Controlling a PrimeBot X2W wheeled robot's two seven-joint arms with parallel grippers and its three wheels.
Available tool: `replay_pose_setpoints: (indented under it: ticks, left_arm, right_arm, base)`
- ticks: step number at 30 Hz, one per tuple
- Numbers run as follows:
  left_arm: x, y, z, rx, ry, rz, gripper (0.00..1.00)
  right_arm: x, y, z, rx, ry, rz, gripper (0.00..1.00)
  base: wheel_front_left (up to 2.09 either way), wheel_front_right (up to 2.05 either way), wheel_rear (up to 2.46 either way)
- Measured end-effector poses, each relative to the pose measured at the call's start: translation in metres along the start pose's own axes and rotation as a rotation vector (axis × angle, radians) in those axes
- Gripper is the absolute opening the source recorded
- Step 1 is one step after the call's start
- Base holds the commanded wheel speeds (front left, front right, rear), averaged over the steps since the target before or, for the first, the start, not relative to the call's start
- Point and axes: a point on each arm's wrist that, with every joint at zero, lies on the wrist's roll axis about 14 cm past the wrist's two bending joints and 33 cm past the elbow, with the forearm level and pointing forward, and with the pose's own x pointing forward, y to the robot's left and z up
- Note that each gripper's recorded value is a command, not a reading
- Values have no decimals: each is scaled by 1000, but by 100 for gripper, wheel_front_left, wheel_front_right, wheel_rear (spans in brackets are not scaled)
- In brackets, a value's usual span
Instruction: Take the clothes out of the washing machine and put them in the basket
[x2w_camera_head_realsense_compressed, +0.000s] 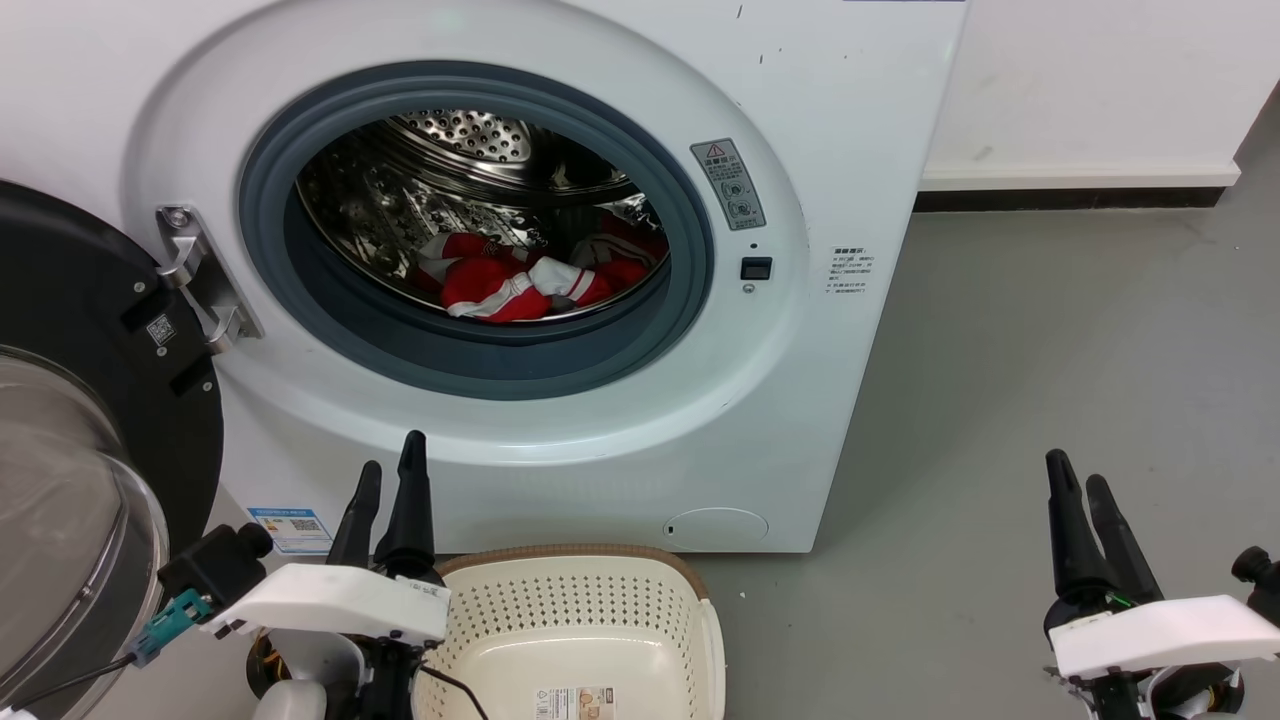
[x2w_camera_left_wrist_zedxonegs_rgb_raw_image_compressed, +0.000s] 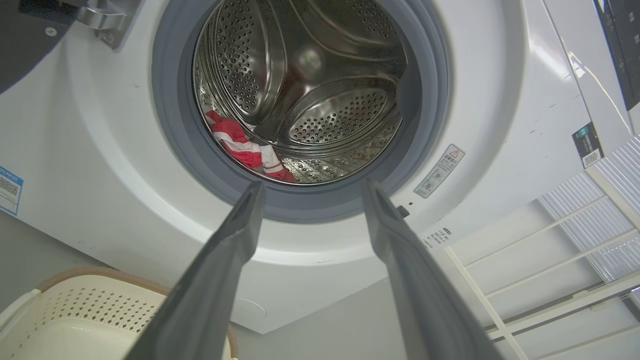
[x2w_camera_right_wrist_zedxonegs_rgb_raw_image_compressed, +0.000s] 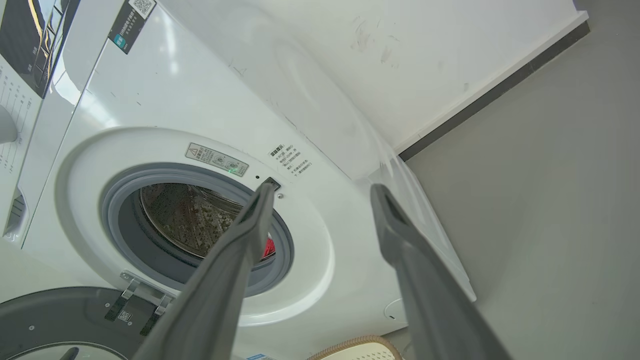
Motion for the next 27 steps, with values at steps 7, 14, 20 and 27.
replay_pose_setpoints:
  ticks: [7, 14, 20, 27]
  left_arm:
    - [0, -2, 0, 125, -9, -4, 100]
    - [-1, -6, 0, 245, -23, -20, 100]
    - [-1, -8, -1, 322, -28, -29, 100]
    - [-2, -10, -4, 407, -31, -40, 100]
  right_arm:
    - [-3, 1, -4, -117, 8, 9, 100]
    - [-3, 5, -9, -240, 31, 31, 100]
    - [-4, 7, -9, -311, 34, 42, 100]
    - [-6, 7, -11, -405, 42, 51, 100]
  base:
    - [0, 0, 0]
    - [0, 0, 0]
    - [0, 0, 0]
    - [0, 0, 0]
